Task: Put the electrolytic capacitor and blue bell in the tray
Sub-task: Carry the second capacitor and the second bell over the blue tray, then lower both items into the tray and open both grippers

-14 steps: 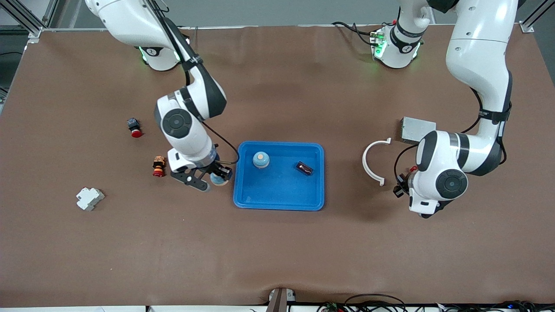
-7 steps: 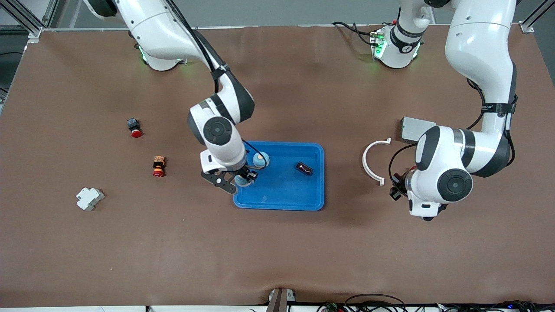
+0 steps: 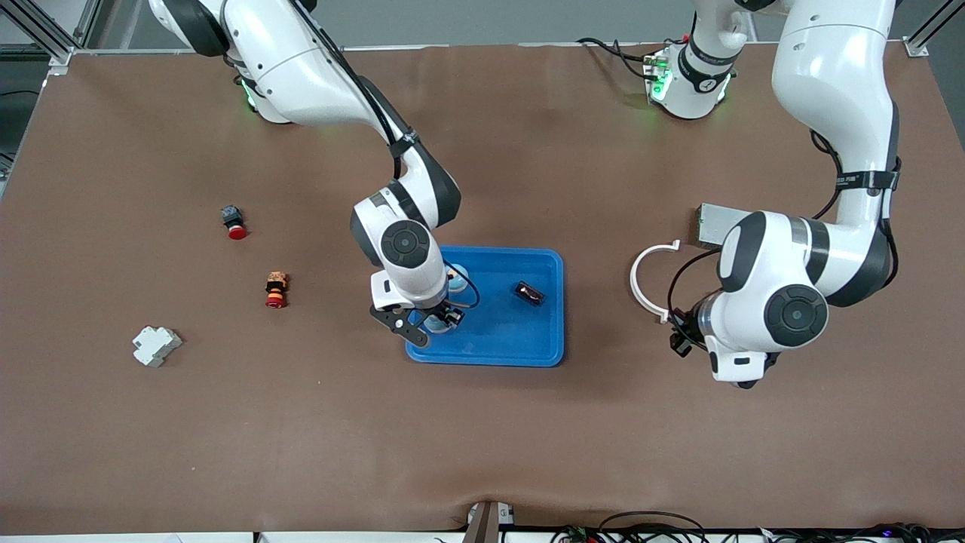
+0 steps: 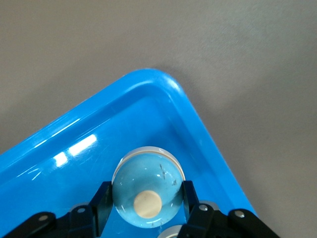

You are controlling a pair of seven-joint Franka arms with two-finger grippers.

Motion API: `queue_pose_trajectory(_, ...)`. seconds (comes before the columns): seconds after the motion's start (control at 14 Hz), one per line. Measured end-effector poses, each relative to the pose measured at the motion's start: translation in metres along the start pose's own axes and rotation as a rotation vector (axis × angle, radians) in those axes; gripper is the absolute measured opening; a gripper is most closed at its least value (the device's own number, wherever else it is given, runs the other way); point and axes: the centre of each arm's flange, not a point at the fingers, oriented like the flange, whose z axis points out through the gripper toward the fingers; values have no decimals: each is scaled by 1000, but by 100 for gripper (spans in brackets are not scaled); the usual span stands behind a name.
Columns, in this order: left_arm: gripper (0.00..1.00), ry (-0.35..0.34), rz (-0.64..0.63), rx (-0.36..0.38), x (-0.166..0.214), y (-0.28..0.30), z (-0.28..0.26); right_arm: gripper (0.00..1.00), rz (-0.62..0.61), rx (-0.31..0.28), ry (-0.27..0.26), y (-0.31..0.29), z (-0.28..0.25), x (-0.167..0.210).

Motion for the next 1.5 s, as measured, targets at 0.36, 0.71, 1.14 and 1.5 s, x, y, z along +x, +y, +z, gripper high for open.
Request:
queue_pose_trajectory(0.36, 34, 44, -71, -102, -51, 38, -9, 62, 13, -7, 1, -6, 12, -7)
queue_pose_trajectory(0.71, 34, 73, -129, -217, -101, 78, 5, 62, 17, -25, 10, -7, 24, -14)
queue_pose_trajectory(1.14, 34, 67, -162, -291, -162, 107, 21, 62, 45, -29, 13, -10, 31, -17)
queue_pose_trajectory(1.5, 34, 51, -168, -307, -188, 125, 65, 62, 58, -30, 16, -11, 31, -18)
